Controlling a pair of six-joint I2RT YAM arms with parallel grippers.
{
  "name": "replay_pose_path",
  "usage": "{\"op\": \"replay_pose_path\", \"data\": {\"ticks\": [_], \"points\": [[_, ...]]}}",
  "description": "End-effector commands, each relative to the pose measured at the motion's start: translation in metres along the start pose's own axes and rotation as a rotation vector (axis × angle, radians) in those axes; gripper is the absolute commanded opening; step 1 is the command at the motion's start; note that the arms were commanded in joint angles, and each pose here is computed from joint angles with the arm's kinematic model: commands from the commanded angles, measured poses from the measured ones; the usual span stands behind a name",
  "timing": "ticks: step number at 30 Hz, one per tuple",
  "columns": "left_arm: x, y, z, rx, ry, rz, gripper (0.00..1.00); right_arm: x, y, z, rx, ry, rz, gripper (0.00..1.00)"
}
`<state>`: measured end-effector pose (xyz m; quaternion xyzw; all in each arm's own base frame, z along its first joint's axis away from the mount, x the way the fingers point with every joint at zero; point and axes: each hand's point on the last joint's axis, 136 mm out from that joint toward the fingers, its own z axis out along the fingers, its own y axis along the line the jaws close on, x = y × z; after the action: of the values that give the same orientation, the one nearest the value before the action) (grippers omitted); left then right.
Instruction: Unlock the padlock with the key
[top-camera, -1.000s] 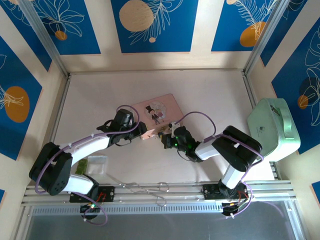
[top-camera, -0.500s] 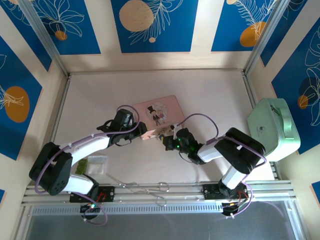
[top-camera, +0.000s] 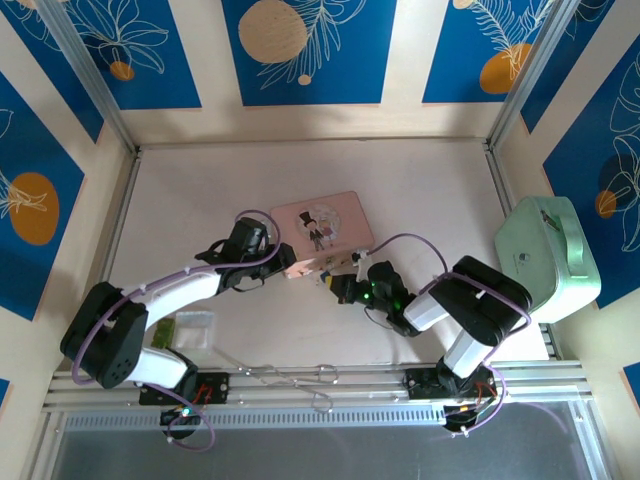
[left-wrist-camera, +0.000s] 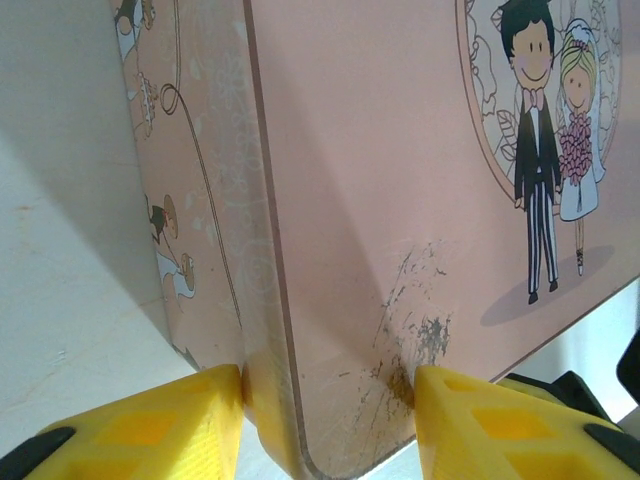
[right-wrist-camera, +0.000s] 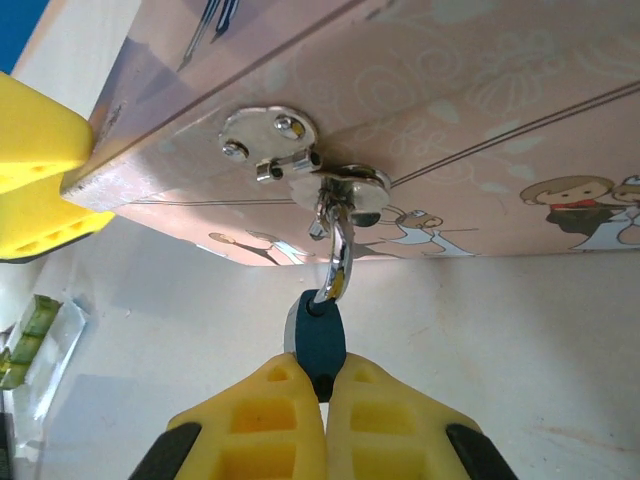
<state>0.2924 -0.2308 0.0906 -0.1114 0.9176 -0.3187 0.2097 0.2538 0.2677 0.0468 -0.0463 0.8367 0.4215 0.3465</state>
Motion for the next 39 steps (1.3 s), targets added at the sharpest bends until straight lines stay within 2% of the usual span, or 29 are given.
{"op": "replay_pose_path", "data": {"ticks": [1, 9, 15, 23, 39], "points": [[0.010, 0.019, 0.007, -0.043, 0.030, -0.033, 0.47, -0.011, 0.017, -0.002, -0.098, -0.039, 0.024, 0.00], [0.006, 0.015, 0.004, -0.050, 0.022, -0.003, 0.47, -0.014, 0.011, -0.003, -0.072, -0.061, 0.050, 0.00], [-0.002, -0.010, -0.003, 0.004, 0.006, 0.038, 0.58, -0.012, 0.010, 0.000, -0.067, -0.050, 0.055, 0.00], [0.000, -0.045, -0.008, 0.056, 0.004, 0.114, 0.65, -0.011, 0.009, 0.001, -0.058, -0.041, 0.059, 0.00], [0.003, -0.010, 0.011, -0.070, -0.005, 0.036, 0.61, -0.010, 0.004, -0.003, -0.016, -0.044, 0.070, 0.00]]}}
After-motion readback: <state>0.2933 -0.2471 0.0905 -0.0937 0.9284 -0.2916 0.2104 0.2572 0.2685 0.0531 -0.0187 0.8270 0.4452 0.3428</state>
